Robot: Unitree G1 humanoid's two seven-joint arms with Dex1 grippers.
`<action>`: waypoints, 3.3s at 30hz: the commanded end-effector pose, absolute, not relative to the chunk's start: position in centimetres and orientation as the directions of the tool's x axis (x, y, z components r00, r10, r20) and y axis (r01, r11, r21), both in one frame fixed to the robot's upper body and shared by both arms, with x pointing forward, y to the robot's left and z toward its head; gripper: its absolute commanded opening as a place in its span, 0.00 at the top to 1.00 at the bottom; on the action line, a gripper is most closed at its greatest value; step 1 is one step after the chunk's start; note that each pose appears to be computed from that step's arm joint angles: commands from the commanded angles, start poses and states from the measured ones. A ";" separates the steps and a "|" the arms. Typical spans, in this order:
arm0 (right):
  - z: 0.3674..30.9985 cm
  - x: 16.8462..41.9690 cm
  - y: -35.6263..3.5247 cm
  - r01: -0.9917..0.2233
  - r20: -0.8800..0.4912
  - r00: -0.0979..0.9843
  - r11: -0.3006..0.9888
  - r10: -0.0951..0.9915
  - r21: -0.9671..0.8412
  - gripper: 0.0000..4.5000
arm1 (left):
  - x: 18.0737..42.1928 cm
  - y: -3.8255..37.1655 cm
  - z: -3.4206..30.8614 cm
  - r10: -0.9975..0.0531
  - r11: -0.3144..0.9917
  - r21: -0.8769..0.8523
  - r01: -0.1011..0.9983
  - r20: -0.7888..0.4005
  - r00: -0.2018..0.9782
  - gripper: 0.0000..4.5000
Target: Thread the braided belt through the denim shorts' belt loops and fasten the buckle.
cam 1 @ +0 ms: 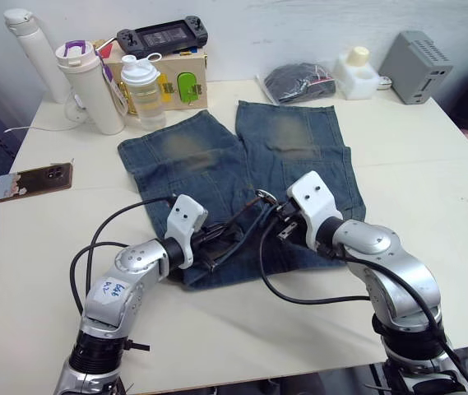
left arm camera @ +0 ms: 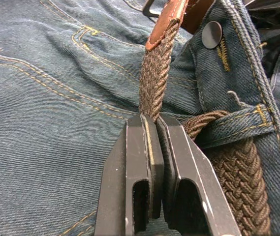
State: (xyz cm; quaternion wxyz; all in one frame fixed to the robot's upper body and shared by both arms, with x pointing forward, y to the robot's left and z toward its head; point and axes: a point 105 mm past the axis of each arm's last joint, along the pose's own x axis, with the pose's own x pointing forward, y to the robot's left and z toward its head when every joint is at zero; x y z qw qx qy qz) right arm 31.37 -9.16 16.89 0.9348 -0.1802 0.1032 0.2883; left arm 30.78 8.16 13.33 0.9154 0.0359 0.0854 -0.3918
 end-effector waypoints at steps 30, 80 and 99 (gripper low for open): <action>18.8 31.1 -8.5 -0.560 -0.221 0.828 0.778 0.515 -0.286 1.00 | 30.6 7.2 12.7 -0.699 0.715 -0.148 0.683 -0.198 0.688 1.00; 21.7 32.6 -9.5 -0.413 -0.314 0.668 -0.015 0.675 -0.911 0.01 | 31.8 4.2 14.1 -0.767 0.631 0.020 0.776 -0.138 0.627 1.00; 18.7 33.4 -9.1 -0.411 -0.391 0.619 -0.143 0.681 -0.900 0.99 | 31.9 5.0 14.2 -0.744 0.645 0.103 0.757 -0.141 0.653 1.00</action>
